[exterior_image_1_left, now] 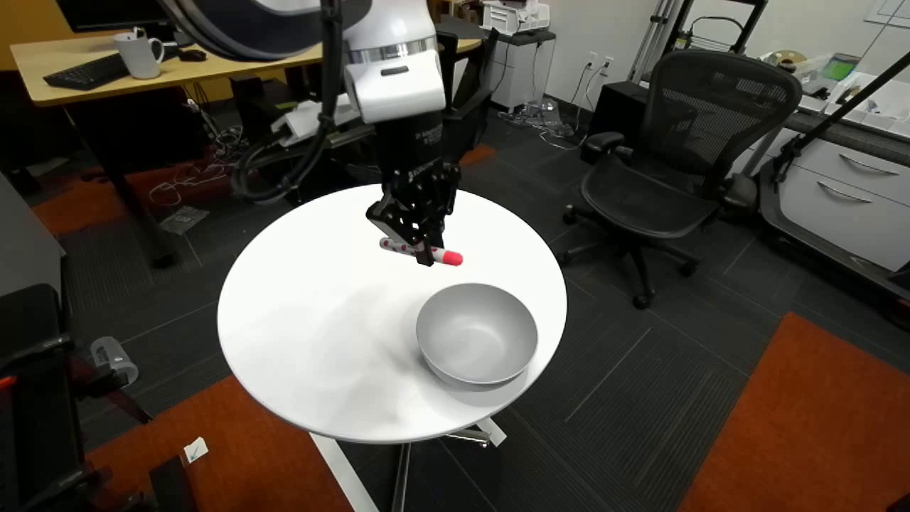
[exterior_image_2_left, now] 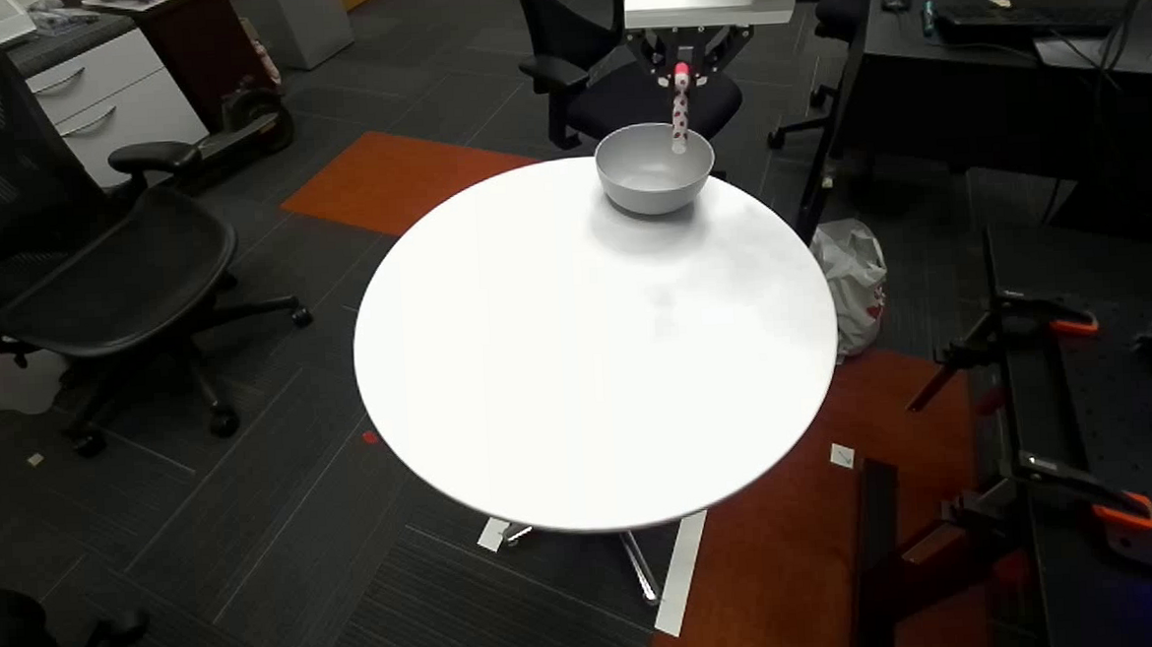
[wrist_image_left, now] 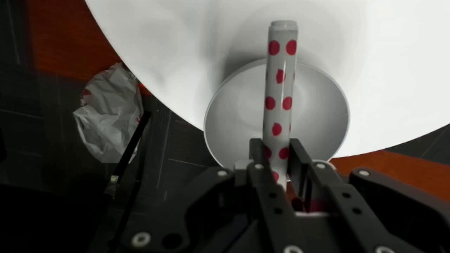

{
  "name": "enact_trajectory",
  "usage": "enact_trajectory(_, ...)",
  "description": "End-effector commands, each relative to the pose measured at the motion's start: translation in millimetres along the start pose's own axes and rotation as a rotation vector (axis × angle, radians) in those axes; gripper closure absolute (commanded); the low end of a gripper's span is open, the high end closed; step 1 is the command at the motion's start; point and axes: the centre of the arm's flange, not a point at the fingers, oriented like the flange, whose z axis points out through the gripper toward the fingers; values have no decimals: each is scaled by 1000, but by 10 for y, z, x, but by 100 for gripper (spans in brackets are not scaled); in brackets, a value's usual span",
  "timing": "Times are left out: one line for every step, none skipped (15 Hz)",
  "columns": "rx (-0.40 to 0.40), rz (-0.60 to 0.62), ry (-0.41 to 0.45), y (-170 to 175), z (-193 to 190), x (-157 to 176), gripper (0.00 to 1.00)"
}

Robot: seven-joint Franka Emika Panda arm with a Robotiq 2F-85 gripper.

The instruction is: Pick up the marker and put it in the bowl

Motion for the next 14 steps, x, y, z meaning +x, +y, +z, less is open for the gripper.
enact_trajectory(-123, 35, 23, -361, 237, 158, 95)
enact_trajectory(-145, 37, 20, -403, 308, 177, 95)
enact_trajectory(-165, 31, 17, -448, 388, 198, 95)
enact_trajectory(-181, 29, 17, -490, 458, 215, 95)
enact_trajectory(-192, 31, 23, -523, 520, 237, 95)
enact_trajectory(-193, 41, 36, -551, 573, 260, 95)
enact_trajectory(-189, 53, 51, -572, 616, 287, 95)
enact_trajectory(-184, 63, 58, -596, 658, 311, 95)
enact_trajectory(-183, 78, 67, -614, 697, 343, 95)
enact_trajectory(-182, 95, 77, -630, 736, 375, 95)
enact_trajectory(-175, 109, 76, -636, 764, 417, 95)
enact_trajectory(-173, 121, 83, -644, 791, 448, 95)
enact_trajectory(-167, 136, 83, -647, 816, 476, 95)
enact_trajectory(-164, 143, 82, -655, 838, 499, 95)
